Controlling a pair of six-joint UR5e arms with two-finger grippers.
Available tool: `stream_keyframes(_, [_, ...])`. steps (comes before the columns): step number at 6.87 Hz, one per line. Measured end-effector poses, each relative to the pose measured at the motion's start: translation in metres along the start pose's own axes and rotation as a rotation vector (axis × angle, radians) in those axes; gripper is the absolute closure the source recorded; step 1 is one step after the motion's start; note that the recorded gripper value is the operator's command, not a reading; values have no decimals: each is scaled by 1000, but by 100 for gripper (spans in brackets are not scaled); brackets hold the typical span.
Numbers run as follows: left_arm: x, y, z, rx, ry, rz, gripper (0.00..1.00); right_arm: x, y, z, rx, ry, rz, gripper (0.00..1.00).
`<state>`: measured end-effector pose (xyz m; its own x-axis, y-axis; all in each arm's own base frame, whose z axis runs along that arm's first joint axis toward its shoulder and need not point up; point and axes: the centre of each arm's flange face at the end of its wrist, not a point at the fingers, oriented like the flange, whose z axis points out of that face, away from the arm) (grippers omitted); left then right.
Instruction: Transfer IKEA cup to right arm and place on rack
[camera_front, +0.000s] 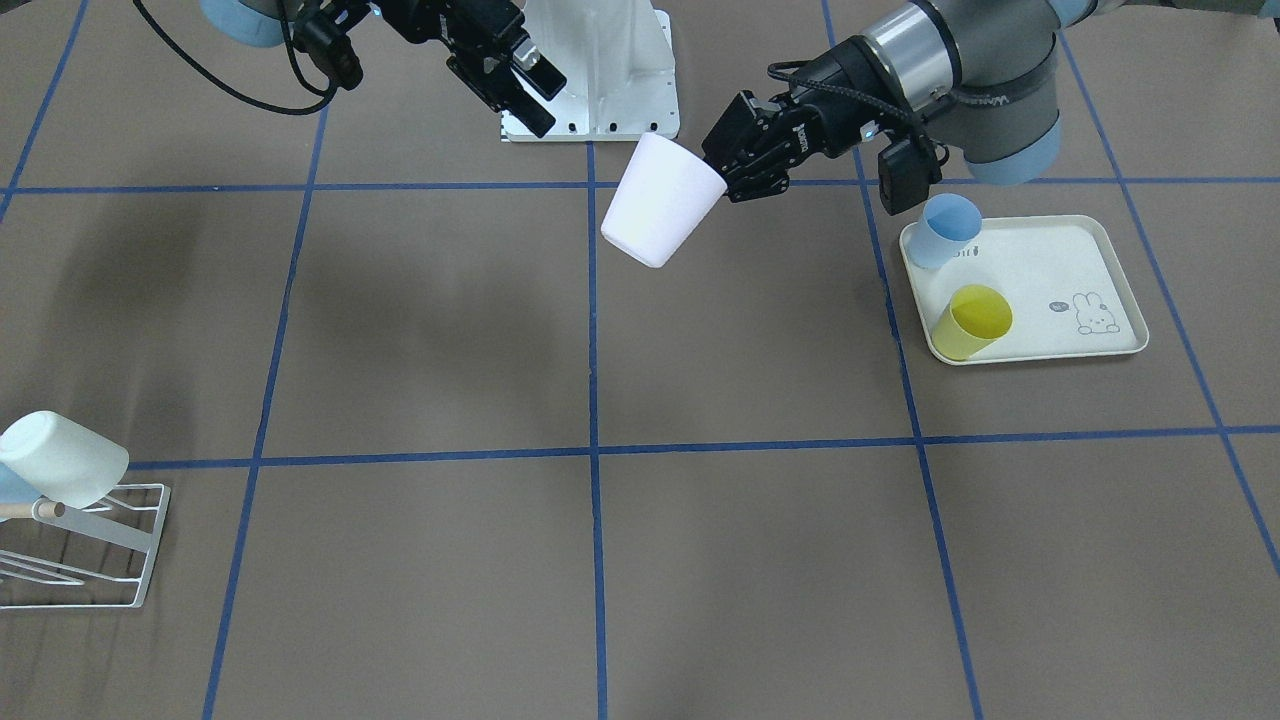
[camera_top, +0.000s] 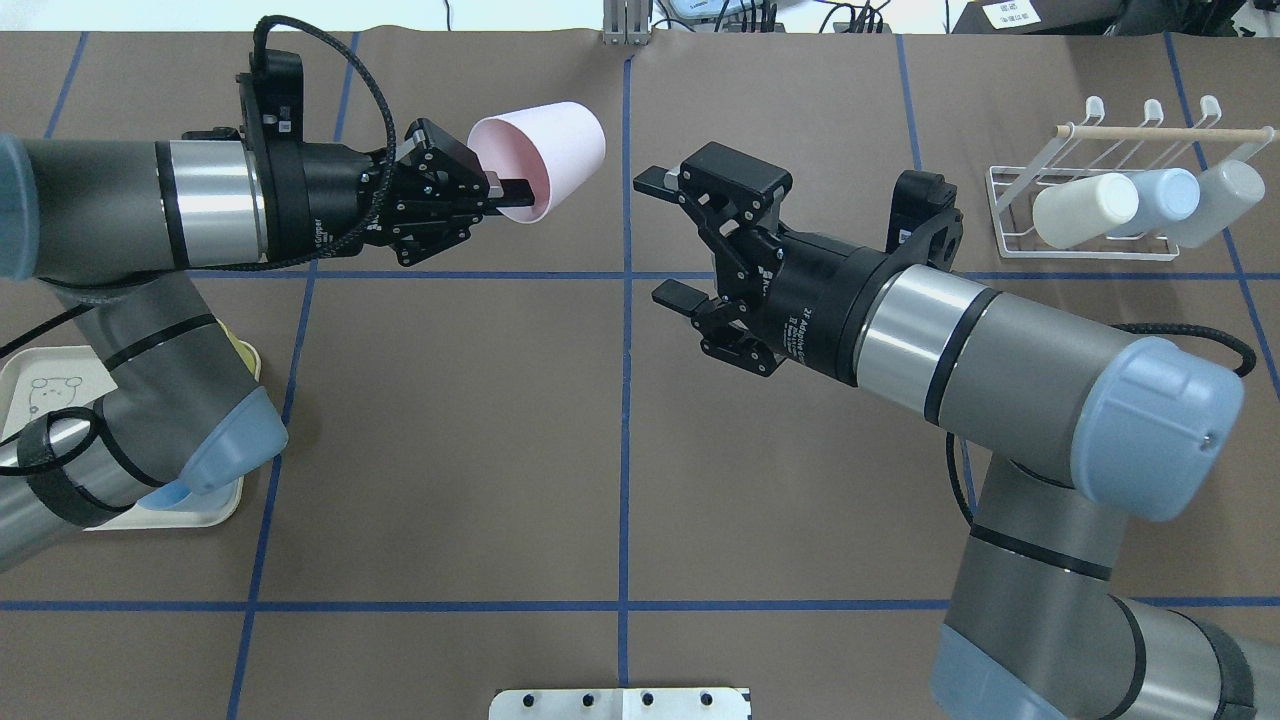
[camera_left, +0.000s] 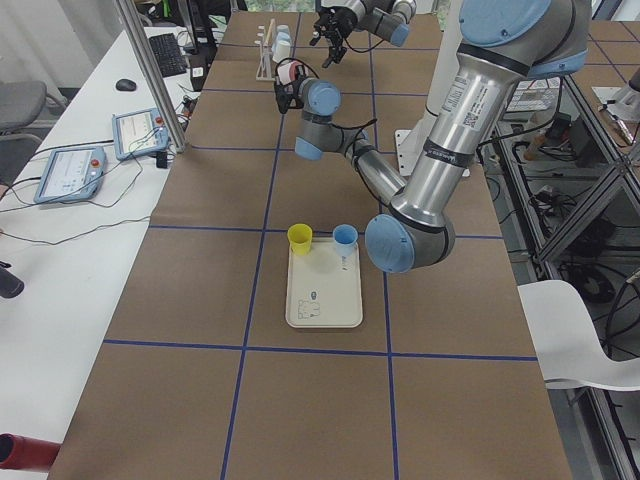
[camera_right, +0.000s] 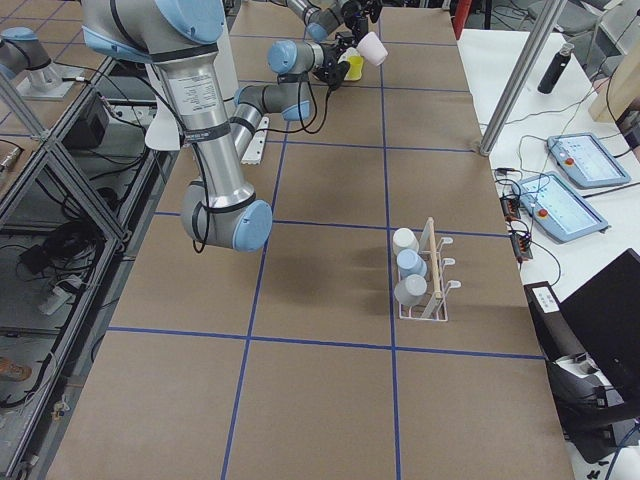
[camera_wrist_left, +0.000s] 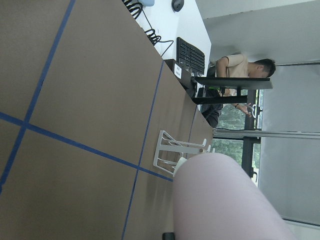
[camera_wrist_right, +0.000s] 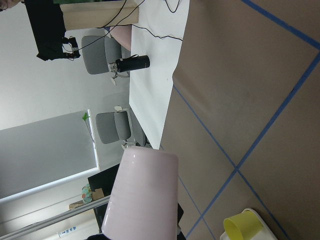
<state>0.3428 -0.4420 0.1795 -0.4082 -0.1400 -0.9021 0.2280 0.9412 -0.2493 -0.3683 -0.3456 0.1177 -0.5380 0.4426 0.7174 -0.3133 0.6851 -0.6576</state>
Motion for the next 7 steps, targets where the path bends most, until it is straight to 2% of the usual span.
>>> stream_keyframes(3, [11,29,12,-73,56,8,100,-6,1,6,3,-14,92,0])
stream_keyframes(7, [19,45,11,-108,76,13,100,-8,-1,6,6,-19,108,0])
